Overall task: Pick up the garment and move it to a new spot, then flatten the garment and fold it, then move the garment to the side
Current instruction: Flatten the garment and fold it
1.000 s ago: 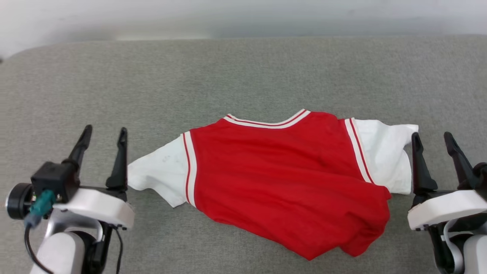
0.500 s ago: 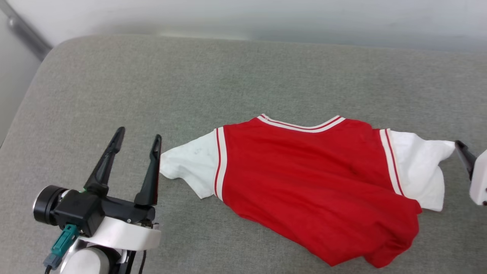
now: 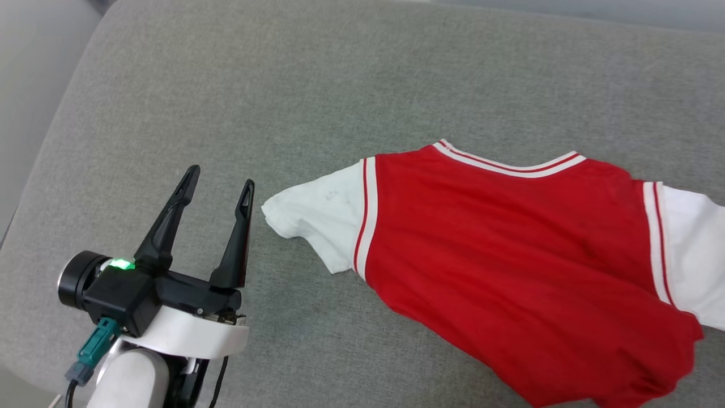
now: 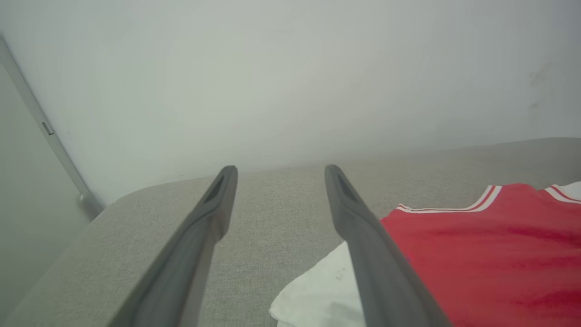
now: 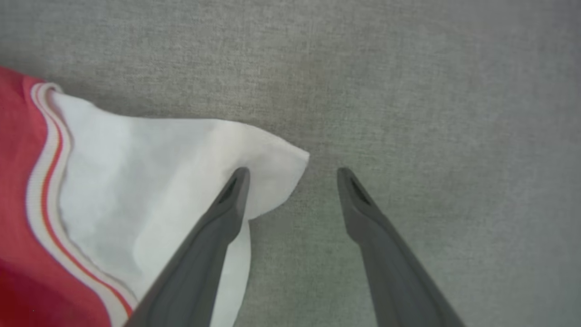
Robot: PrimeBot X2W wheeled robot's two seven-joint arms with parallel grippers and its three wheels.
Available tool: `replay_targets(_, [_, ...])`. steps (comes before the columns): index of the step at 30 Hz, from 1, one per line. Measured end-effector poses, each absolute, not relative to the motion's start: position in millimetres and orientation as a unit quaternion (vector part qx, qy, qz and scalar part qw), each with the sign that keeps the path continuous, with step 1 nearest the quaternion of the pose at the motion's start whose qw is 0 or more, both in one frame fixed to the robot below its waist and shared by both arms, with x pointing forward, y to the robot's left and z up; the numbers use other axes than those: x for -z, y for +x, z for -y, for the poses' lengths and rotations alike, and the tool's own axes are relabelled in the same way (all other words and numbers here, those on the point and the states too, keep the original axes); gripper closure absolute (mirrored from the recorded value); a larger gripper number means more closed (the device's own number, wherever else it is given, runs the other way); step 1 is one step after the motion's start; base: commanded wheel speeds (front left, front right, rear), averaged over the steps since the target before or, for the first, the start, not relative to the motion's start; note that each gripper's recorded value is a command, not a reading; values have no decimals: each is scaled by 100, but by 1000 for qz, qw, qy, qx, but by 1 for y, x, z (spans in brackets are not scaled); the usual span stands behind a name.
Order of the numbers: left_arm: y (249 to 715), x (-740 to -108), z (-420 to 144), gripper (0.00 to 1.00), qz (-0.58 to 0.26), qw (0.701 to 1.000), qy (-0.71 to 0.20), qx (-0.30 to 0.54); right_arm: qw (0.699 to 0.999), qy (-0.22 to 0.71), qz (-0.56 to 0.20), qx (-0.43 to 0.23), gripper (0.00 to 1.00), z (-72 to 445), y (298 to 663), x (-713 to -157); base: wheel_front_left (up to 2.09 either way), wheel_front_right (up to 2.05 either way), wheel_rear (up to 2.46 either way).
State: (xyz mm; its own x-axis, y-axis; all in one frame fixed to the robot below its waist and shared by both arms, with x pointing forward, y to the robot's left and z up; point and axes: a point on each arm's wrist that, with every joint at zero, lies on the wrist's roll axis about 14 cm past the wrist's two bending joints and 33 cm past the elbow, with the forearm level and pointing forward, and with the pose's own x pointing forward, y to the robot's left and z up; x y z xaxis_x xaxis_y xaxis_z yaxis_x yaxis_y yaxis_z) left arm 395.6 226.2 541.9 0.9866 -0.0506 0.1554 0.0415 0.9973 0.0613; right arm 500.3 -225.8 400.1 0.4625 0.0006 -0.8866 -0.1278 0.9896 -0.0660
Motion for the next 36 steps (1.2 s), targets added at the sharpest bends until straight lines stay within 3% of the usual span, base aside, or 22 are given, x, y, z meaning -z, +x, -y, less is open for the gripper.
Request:
replay_targets(12, [396,-523,-246,0,46,998,34,-7,830,-56,-549,-79,0,195,503,-353,0,0,0])
replay_targets(13, [396,-522,-247,0,46,998,34,-9,829,-60,-550,-82,15,195,502,-352,0,0,0])
replay_targets(15, [396,-521,-250,0,43,998,33,-12,827,-68,-551,-85,98,195,501,-351,0,0,0])
replay_targets(23, [399,-504,-251,0,-1,1000,26,-5,835,-60,-541,-81,100,206,491,-358,0,0,0])
replay_targets(28, [406,-473,-246,0,-97,995,11,18,842,-63,-532,-60,100,230,481,-370,0,0,0])
replay_targets(32, [412,-442,-242,0,-205,977,22,45,848,-61,-524,-52,100,241,476,-377,0,0,0])
replay_targets(36, [428,-433,-231,0,-261,962,21,74,852,-60,-517,-54,100,241,476,-379,0,0,0])
